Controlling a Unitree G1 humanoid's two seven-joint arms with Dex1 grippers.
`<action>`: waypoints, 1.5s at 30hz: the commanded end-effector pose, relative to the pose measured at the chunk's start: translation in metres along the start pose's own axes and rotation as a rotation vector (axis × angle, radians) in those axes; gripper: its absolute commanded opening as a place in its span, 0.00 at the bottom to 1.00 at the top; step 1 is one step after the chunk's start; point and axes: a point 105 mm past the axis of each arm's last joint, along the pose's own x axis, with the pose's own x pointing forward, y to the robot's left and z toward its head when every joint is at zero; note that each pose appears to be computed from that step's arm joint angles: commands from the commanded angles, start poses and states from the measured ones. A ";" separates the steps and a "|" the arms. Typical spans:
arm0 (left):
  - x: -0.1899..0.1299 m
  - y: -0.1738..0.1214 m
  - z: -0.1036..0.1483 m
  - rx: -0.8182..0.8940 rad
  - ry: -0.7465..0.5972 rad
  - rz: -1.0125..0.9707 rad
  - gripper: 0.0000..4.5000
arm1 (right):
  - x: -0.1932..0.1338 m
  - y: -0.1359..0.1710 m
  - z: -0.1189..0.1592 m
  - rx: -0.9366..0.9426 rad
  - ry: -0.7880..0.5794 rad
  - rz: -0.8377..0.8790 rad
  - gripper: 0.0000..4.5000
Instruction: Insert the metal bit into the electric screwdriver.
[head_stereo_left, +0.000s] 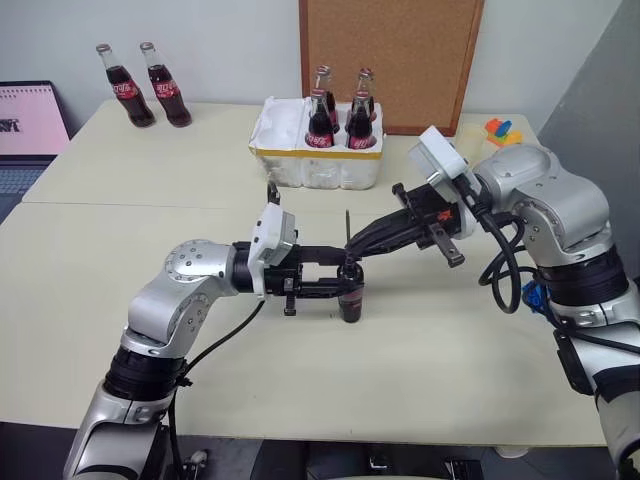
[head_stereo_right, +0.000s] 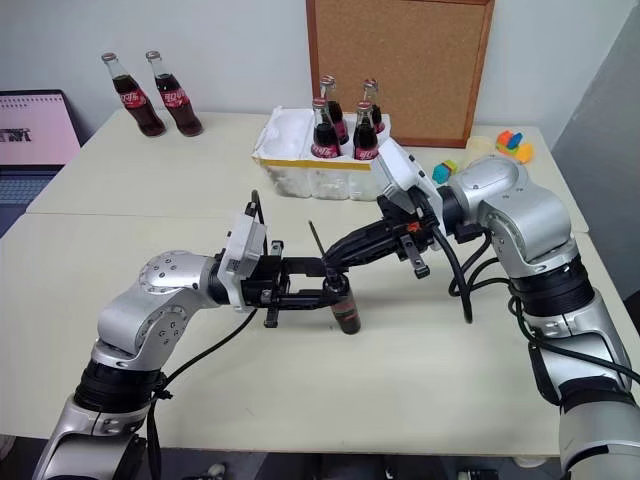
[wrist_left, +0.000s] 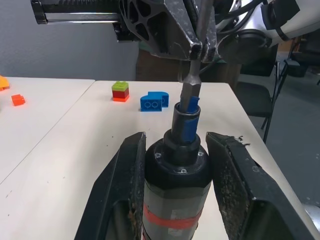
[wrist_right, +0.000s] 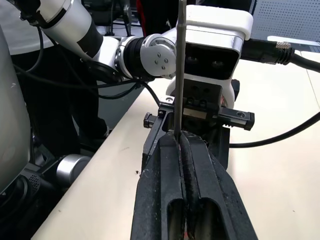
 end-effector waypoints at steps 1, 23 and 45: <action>0.003 -0.004 -0.003 -0.009 0.009 -0.027 0.34 | -0.007 0.000 0.004 -0.023 0.001 -0.036 0.12; 0.009 0.013 0.004 0.025 -0.002 0.069 0.34 | -0.060 0.019 -0.003 -0.009 -0.002 -0.422 1.00; 0.056 0.072 -0.034 -0.038 0.283 0.119 0.09 | -0.085 0.071 -0.039 0.125 0.135 -0.696 1.00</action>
